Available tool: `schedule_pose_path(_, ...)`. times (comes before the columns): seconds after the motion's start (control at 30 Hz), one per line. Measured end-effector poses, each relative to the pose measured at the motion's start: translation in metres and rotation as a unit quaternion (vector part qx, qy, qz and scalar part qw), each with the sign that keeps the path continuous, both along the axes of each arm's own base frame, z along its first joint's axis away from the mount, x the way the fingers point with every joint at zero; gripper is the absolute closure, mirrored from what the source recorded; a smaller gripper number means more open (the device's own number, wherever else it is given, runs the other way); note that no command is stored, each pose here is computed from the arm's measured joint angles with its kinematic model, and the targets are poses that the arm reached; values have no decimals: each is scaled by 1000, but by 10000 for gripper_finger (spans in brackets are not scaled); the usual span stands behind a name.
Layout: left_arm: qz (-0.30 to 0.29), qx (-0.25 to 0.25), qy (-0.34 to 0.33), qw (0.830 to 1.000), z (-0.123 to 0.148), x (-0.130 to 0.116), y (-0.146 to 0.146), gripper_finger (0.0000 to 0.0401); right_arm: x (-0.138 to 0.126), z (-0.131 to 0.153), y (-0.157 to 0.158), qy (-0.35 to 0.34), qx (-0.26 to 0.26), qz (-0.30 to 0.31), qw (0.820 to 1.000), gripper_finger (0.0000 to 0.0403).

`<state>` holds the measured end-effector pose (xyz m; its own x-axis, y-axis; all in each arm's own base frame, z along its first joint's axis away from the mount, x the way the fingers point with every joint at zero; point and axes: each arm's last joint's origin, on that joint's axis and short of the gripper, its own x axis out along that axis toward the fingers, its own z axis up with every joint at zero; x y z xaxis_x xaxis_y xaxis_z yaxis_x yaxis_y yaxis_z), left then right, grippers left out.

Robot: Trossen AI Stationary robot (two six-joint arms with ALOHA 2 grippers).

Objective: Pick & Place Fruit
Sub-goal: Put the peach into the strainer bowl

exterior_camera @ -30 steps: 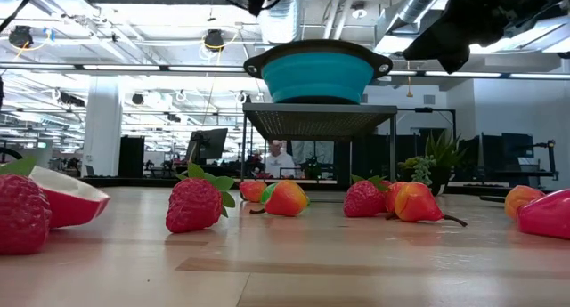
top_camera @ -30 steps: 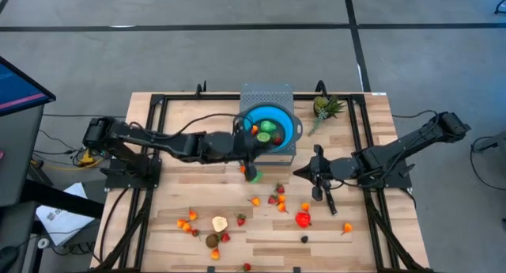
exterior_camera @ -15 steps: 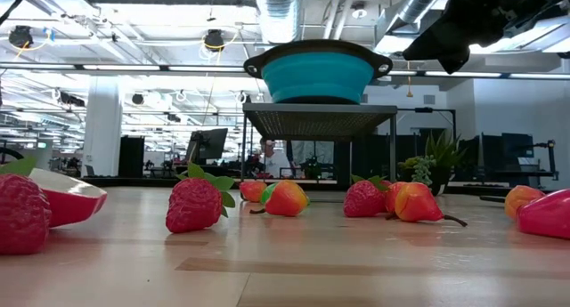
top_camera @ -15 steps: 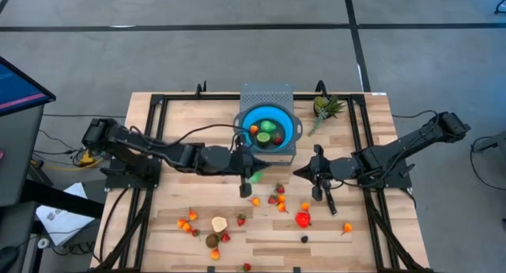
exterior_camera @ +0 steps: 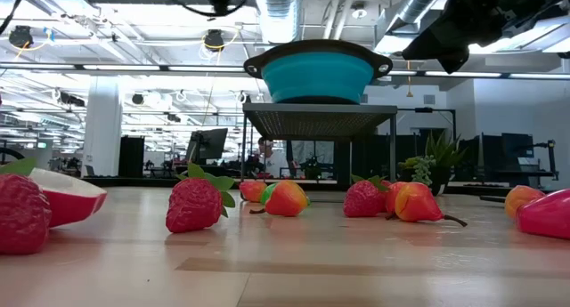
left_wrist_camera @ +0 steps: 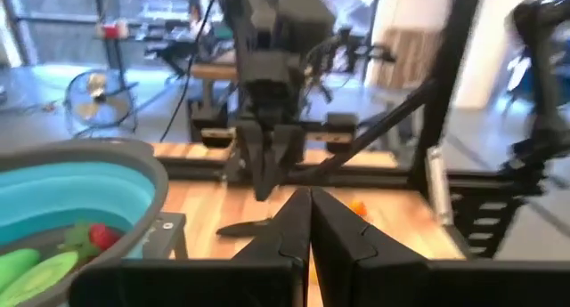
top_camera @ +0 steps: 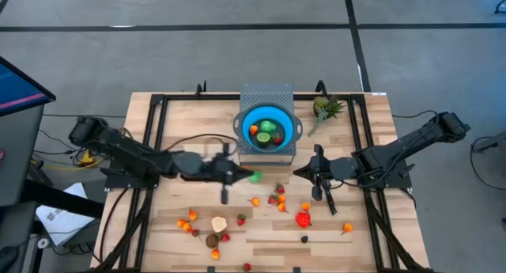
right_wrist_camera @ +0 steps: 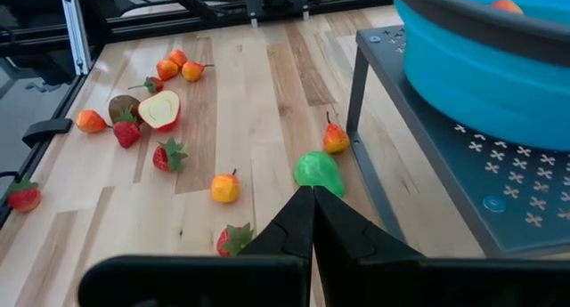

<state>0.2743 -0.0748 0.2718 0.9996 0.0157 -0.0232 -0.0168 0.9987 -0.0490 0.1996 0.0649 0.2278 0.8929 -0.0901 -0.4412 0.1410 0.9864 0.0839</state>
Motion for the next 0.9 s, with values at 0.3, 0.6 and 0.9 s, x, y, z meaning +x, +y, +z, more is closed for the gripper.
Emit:
schedule_pose_path(0.3, -5, -16, -50, 999, -11, -73, 21, 400, 3, 0, -11, -4, 9, -31, 999, 403)
schedule_pose_path(0.6, -5, -28, -84, 996, -18, -105, 31, 399, 4, 0, -14, -5, 47, -57, 997, 403)
schedule_pose_path(0.9, -6, -32, -87, 996, -21, -110, 32, 399, 4, 0, -14, -5, 47, -57, 997, 403)
